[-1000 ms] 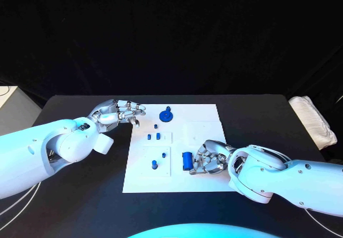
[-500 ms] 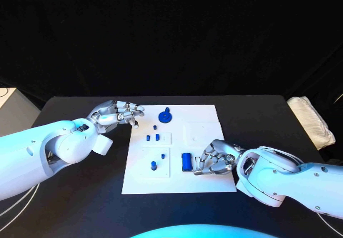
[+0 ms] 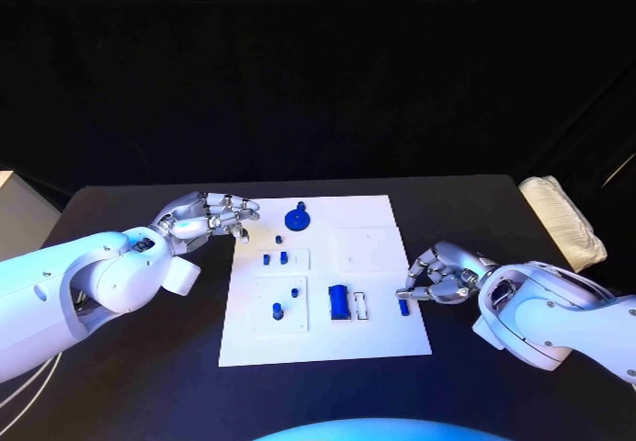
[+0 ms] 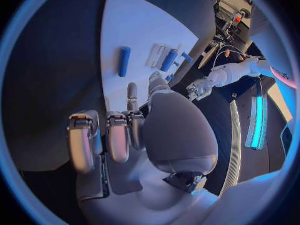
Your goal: Assemble the parts on the task board
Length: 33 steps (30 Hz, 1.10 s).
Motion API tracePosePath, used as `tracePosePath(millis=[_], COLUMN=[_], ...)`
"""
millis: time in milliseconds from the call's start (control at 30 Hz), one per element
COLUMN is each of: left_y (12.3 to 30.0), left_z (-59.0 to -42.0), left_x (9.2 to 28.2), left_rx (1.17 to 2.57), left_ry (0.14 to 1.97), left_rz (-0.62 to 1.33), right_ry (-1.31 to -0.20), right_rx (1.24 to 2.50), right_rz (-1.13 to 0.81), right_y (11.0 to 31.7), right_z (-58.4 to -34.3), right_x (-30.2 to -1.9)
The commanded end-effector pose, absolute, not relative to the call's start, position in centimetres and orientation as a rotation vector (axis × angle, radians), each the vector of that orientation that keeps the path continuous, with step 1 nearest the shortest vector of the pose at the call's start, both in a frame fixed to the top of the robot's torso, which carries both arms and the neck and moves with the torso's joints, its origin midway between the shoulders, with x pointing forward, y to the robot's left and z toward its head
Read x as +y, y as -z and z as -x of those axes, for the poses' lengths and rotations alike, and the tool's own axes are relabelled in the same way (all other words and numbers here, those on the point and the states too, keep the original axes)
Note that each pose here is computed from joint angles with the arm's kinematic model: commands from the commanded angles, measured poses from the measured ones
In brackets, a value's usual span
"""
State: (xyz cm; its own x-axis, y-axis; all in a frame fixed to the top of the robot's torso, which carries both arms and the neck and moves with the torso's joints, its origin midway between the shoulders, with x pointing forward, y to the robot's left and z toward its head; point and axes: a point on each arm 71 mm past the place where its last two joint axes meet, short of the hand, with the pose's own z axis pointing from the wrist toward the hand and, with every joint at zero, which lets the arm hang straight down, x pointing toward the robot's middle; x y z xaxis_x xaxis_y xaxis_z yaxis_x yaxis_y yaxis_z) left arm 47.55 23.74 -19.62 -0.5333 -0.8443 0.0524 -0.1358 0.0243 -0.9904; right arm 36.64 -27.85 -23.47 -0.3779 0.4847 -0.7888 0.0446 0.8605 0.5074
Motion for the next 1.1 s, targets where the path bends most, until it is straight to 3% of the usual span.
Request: tracePosePath(millis=[33, 433, 1100], left_y=[19.5, 19.6, 19.6], left_z=[-47.4, -47.4, -47.3], left_x=[23.4, 23.4, 23.5], left_rx=[1.715, 1.718, 1.723], left_ry=[1.586, 1.588, 1.586], left_rz=[1.001, 1.002, 1.004], right_ry=[-0.417, -0.320, -0.328], right_rx=[1.907, 1.939, 1.979], right_rz=[-0.339, -0.307, -0.247], right_y=[23.6, 25.1, 27.3], right_z=[-36.5, -36.3, -36.5], right_x=[-28.5, -28.7, -25.9])
